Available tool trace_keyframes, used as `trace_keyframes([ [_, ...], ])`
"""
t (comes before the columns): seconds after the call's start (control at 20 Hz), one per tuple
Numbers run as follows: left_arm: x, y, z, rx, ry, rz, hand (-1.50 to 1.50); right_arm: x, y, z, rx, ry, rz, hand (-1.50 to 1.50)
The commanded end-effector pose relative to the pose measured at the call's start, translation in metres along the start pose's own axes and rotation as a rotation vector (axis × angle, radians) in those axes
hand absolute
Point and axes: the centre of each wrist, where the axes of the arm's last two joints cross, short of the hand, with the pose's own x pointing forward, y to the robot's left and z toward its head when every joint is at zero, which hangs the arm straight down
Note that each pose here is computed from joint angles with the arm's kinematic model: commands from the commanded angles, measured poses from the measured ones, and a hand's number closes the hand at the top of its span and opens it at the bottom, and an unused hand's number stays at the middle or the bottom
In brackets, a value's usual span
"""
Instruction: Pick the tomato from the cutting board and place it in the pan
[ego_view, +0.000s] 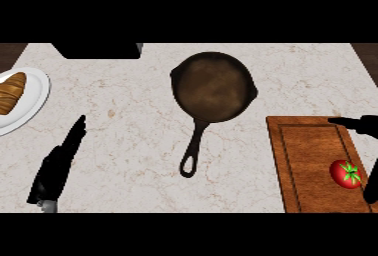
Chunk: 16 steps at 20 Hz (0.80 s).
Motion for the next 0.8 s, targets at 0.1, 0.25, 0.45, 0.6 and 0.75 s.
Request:
trace_keyframes([
  [0.1,-0.002,-0.013,-0.005,0.006,-0.012,0.001,0.00,0.015,0.017,-0.014,0.028,0.077,0.045,-1.50],
  [0.25,-0.007,-0.004,0.006,-0.016,-0.003,-0.007,0.00,0.015,0.015,-0.015,0.059,0.090,0.061,-1.50],
  [0.45,-0.003,0.002,0.012,0.002,0.003,-0.010,0.00,-0.008,0.025,-0.013,0.065,0.092,0.052,-1.50],
  [0.6,0.008,0.010,-0.003,-0.003,0.009,-0.003,0.00,-0.004,0.031,-0.026,0.087,0.094,0.055,-1.50],
  [0.75,0.007,0.019,0.007,0.007,0.011,0.009,0.00,-0.025,0.058,-0.035,0.065,0.084,0.061,-1.50],
])
